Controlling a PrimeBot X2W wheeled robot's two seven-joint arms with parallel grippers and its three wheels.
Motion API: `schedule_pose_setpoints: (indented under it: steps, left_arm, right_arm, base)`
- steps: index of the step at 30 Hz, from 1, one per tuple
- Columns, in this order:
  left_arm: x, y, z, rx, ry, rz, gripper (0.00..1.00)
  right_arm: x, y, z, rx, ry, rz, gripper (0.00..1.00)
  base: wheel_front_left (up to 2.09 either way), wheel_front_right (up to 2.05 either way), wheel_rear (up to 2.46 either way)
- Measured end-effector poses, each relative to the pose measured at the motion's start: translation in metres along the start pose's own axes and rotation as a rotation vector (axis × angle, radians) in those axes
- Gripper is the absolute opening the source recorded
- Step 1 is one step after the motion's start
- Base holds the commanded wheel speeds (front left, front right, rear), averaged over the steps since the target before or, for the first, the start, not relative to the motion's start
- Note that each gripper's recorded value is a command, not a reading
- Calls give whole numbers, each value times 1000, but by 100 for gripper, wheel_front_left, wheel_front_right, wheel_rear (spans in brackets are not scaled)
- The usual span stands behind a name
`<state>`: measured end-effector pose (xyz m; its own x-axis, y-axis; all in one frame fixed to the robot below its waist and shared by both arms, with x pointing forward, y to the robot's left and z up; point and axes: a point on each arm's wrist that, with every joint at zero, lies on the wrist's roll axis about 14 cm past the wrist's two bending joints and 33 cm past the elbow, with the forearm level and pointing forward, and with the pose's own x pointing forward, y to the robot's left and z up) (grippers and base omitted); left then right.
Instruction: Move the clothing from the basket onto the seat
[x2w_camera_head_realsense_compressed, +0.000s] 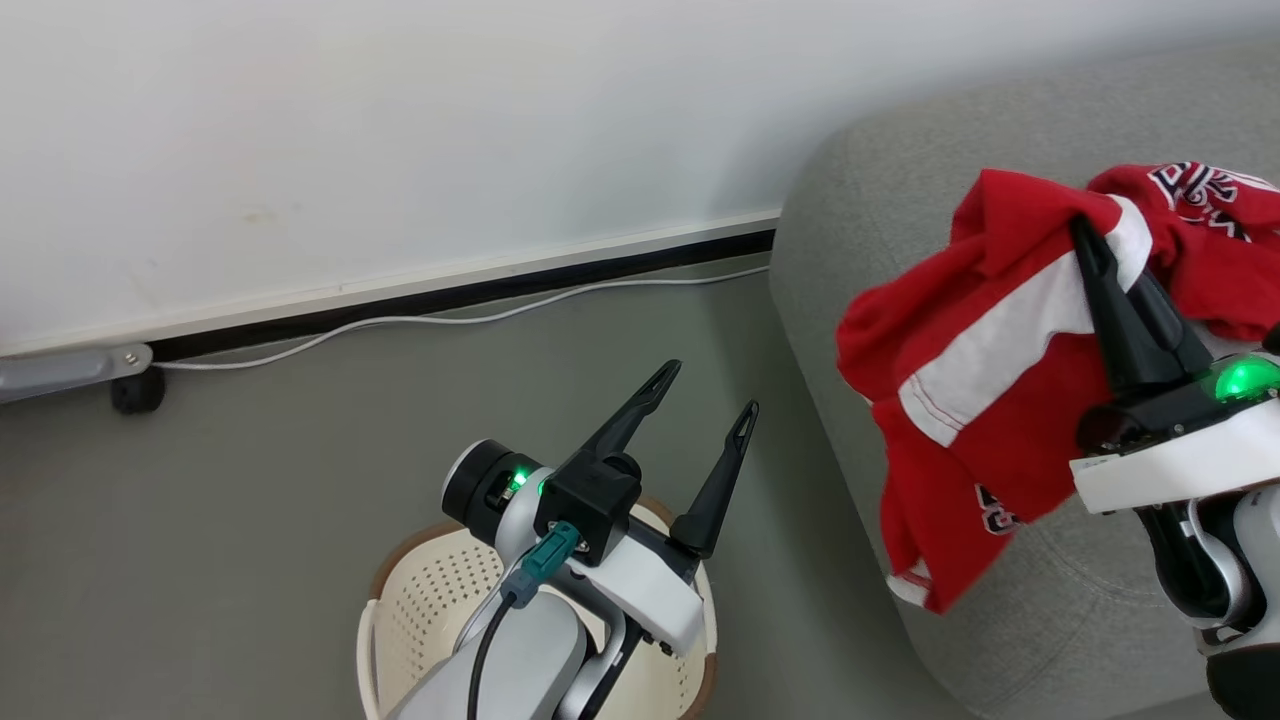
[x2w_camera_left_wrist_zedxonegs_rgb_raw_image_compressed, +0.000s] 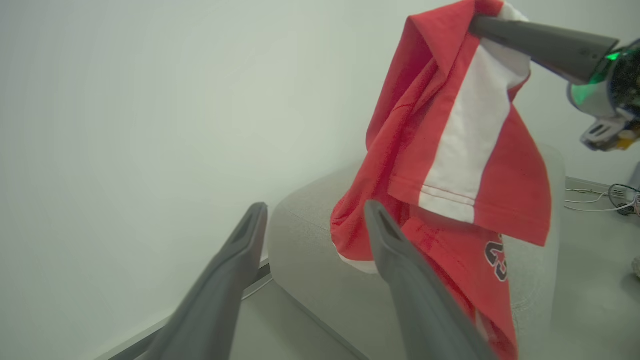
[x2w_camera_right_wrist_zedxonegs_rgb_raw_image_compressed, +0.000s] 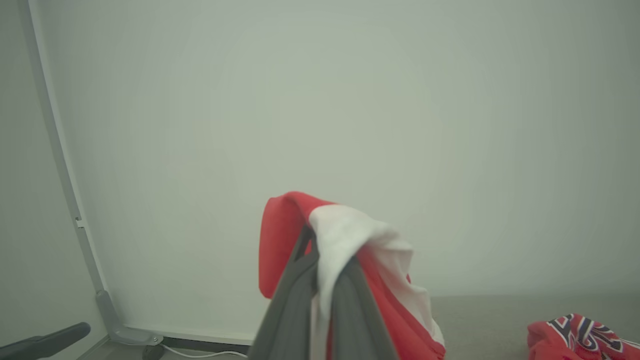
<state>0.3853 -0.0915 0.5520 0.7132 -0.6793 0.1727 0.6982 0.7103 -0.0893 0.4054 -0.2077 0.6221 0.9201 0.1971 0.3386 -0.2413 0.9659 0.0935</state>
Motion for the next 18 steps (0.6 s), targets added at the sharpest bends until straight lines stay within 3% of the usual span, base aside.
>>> schedule_pose_setpoints:
  steps: [18]
  left_arm:
    - [23,-92,-10,-104,20,-274,100]
  right_arm:
    - [-112,-97,68,-125,-93,-384,0]
  base:
    - [0,0,0]
